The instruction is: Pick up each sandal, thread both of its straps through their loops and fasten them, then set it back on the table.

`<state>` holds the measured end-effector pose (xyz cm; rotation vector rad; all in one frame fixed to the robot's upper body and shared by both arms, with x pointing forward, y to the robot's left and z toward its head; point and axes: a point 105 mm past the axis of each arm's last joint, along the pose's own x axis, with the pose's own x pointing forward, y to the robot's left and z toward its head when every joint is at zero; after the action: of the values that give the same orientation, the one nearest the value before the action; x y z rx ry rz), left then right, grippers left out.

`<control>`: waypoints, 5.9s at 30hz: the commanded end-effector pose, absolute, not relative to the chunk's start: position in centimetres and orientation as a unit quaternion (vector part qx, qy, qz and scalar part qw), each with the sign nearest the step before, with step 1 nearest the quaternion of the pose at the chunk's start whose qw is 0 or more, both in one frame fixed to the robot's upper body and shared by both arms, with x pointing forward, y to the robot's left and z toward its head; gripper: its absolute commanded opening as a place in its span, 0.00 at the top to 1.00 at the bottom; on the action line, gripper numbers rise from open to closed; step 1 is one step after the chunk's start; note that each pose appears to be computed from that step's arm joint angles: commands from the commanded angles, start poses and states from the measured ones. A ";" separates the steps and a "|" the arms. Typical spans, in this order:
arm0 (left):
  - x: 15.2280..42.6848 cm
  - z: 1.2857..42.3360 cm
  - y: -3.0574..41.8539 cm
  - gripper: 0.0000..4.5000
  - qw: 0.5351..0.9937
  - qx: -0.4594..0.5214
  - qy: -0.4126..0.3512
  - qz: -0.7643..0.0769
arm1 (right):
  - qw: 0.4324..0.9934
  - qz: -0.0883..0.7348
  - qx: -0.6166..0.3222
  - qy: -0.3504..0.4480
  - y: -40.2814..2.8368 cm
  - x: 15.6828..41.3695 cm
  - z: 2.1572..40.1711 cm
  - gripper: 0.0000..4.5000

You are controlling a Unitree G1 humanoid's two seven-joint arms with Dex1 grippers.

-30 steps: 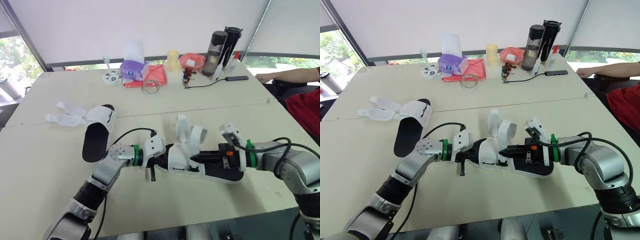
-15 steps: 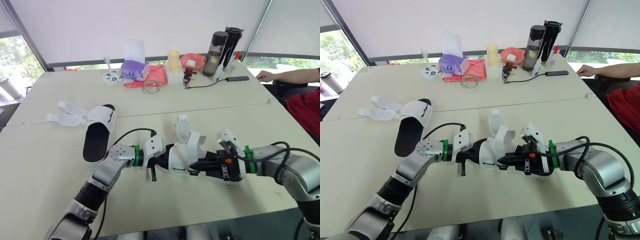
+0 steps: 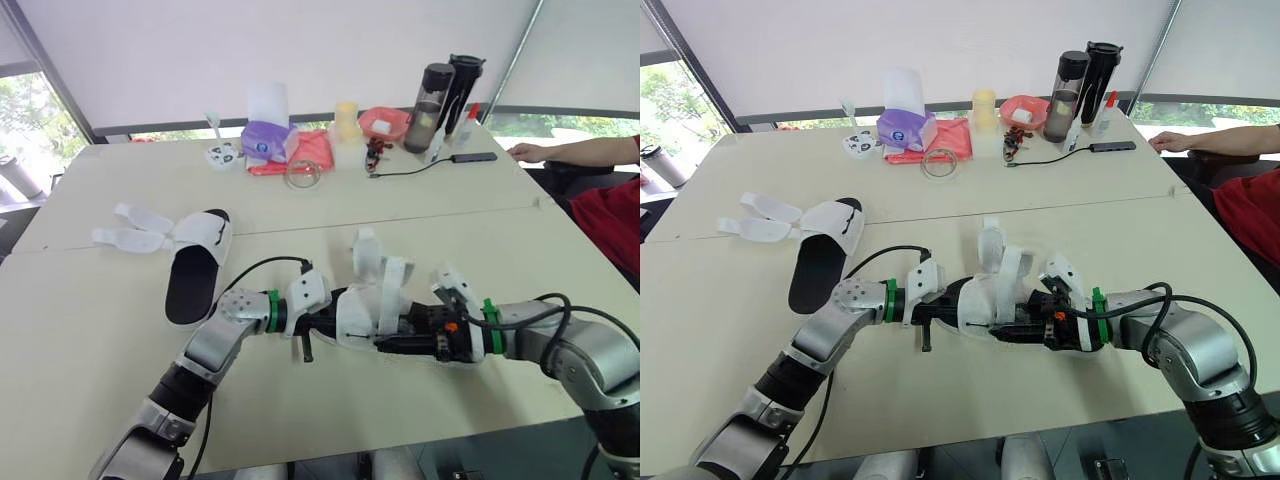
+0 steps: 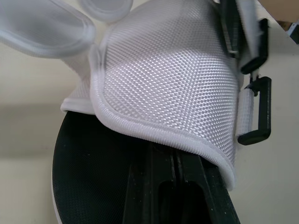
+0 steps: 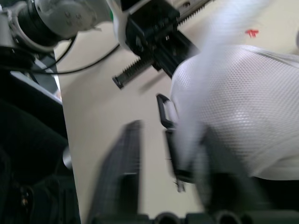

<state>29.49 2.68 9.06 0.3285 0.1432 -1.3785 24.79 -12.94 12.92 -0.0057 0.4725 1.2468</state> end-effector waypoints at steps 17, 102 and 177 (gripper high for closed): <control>29.3 8.5 2.7 1.00 0.748 0.147 0.079 -0.643 | 0.814 0.524 0.069 0.243 -14.9 18.5 14.1 0.01; 28.9 8.0 1.7 1.00 0.729 0.148 0.084 -0.663 | 0.714 0.556 0.171 0.390 -10.8 10.0 6.7 0.99; 26.9 7.6 1.2 1.00 0.690 0.084 0.141 -0.705 | 0.920 0.375 0.072 0.083 -16.2 25.9 20.5 0.10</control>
<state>26.88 0.95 8.24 0.1861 0.2900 -1.5933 25.70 -16.13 20.25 0.2789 0.1962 0.7779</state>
